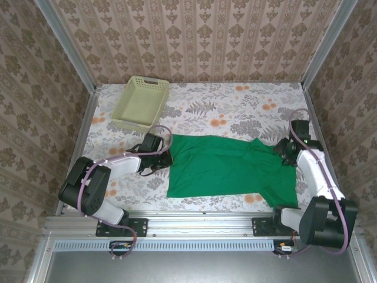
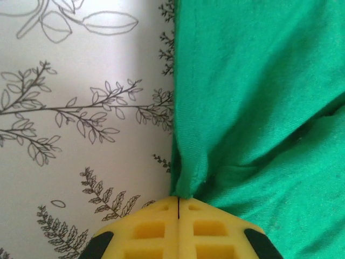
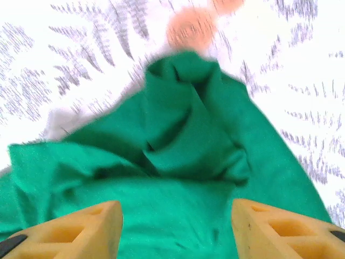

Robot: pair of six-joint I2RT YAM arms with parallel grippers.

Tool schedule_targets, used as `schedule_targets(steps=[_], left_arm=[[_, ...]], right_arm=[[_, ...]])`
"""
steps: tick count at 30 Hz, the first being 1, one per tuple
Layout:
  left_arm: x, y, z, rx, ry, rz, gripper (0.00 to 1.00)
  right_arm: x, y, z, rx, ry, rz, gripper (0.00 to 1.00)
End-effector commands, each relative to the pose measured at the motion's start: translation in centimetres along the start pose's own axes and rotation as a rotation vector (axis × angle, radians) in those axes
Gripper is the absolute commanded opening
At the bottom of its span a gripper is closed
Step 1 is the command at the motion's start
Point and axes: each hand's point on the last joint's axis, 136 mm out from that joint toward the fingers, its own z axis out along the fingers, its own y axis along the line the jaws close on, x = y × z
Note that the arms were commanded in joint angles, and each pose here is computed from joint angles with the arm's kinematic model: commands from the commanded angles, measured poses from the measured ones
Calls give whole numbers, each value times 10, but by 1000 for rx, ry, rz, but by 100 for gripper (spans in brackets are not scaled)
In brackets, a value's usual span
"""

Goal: Fold the inside-out t-shirt

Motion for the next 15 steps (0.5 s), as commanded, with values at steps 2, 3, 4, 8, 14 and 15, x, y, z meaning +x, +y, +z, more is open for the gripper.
schedule_targets(steps=[2, 3, 4, 8, 14, 15], left_arm=[[-31, -17, -13, 32, -91, 12, 0], [-32, -18, -14, 33, -94, 18, 0], [-33, -19, -14, 32, -94, 20, 0], [-34, -18, -14, 29, -95, 23, 0], [-32, -14, -13, 28, -97, 15, 0], [-31, -13, -12, 28, -93, 14, 0]], right_arm=[[-18, -11, 13, 107, 15, -8, 57], [-20, -14, 17, 118, 20, 5, 57], [-22, -16, 22, 126, 28, 16, 57], [-16, -18, 37, 136, 80, 31, 55], [2, -29, 52, 165, 115, 33, 56], [2, -28, 53, 164, 122, 32, 55]])
